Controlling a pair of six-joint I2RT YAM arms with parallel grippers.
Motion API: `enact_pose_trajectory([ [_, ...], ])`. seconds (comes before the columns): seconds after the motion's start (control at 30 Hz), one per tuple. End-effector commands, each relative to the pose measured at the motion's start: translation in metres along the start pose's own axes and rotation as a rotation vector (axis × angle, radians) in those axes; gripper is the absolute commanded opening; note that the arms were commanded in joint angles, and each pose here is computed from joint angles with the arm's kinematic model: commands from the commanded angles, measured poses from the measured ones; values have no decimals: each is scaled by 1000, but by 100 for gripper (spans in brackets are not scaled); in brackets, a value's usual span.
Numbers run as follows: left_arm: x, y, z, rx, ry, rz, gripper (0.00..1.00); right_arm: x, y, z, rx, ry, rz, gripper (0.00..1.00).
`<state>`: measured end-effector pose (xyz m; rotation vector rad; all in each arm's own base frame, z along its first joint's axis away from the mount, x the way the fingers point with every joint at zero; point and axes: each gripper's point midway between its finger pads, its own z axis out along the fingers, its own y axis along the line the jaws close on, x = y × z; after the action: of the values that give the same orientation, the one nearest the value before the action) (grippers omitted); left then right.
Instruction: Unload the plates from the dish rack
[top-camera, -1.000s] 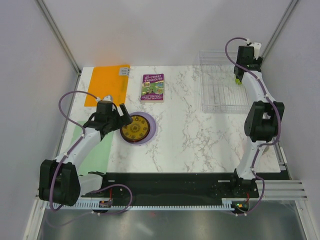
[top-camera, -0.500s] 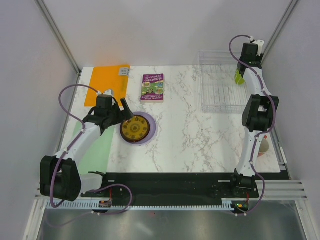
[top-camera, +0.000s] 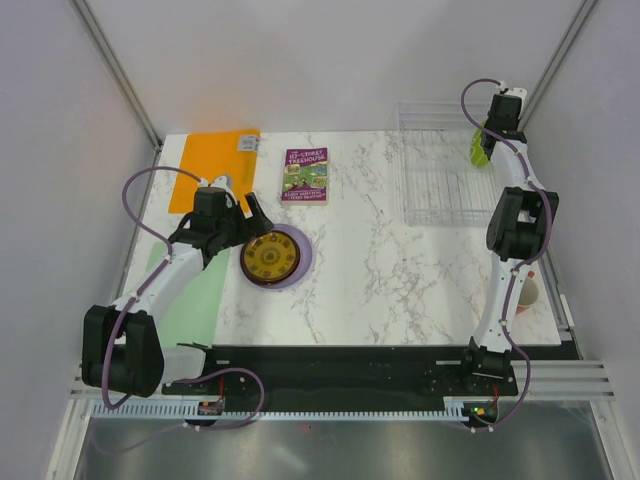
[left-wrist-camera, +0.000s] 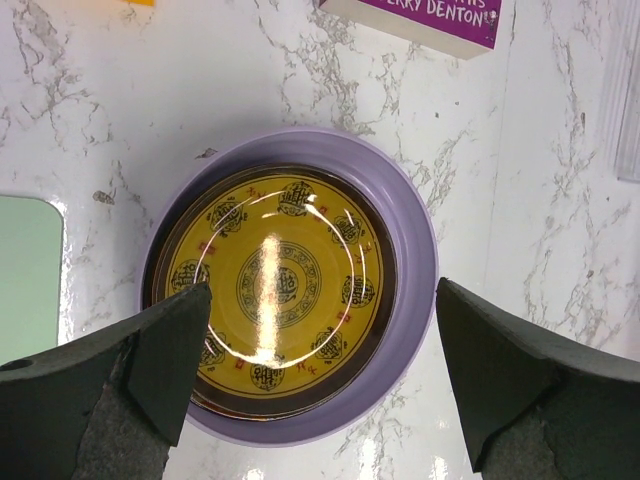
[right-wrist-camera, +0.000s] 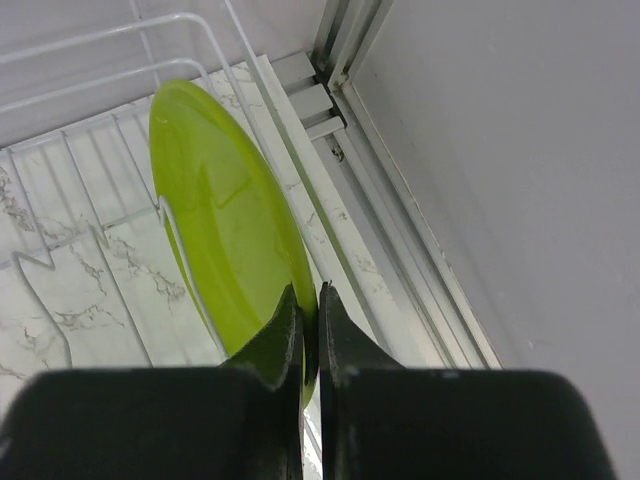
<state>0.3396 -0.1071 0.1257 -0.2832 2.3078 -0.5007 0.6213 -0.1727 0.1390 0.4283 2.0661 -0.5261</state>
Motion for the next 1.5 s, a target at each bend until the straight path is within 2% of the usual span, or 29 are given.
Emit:
enact_pose_trajectory([
  [0.0,-9,-9,0,42,-35,-2,100,-44,3,-15,-57,-119,74,1],
  [0.13,-7,-7,1,37,-31,-4,100,-68,-7,-34,9,-207,80,0],
  [0.3,-9,-6,0,30,-43,0,100,-103,-27,-96,154,-360,24,0],
  [0.4,-13,-11,0,54,-54,7,100,-124,-51,-138,318,-424,18,0],
  [0.6,-32,-40,0,183,-106,19,100,-140,-77,-200,361,-475,59,0],
  [0.67,-50,-63,2,287,-156,18,100,-146,-71,-224,289,-507,118,1],
  [0.7,-56,-72,7,325,-155,21,100,-143,-67,-231,262,-491,117,2],
  [0.73,-59,-81,11,359,-152,21,100,-153,-63,-247,197,-519,183,1],
  [0.83,-72,-115,25,465,-132,30,100,-147,-59,-266,95,-503,238,2],
  [0.9,-82,-141,25,536,-139,45,100,-136,-37,-271,-57,-465,273,2],
  [1.07,-62,-212,23,761,-109,29,100,-95,11,-296,-382,-367,318,3],
  [1.13,-52,-237,25,818,-97,41,100,-75,20,-305,-451,-334,332,3],
  [1.23,-44,-257,27,872,-83,34,100,-52,34,-323,-559,-299,373,3],
  [1.47,-20,-273,38,971,-42,-41,100,-10,60,-366,-827,-191,453,3],
])
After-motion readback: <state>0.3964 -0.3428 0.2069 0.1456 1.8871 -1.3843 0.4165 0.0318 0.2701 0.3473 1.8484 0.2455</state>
